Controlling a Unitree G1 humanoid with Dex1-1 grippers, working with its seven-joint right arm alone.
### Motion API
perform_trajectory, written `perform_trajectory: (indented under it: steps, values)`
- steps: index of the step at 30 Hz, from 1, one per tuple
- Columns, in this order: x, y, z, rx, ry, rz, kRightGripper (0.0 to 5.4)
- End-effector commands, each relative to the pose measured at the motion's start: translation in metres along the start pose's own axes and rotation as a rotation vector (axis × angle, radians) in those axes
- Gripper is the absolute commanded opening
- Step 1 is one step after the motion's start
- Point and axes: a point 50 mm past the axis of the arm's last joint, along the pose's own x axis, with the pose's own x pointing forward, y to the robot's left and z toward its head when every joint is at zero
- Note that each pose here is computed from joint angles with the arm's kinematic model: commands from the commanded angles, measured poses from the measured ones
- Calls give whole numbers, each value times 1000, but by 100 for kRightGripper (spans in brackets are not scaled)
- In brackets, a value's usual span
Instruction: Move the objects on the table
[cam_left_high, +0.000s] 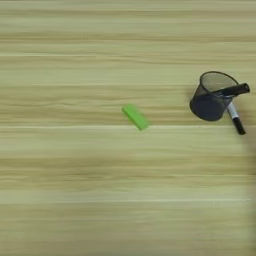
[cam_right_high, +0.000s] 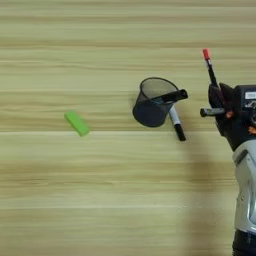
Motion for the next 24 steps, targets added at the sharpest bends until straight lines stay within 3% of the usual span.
perform_trajectory:
  steps: [1,8,24]
  values:
    - [7,-14,20,-63,-85,-39,74]
    - [16,-17,-9,-30,27,-54,74]
    - [28,-8,-58,24,195,9,74]
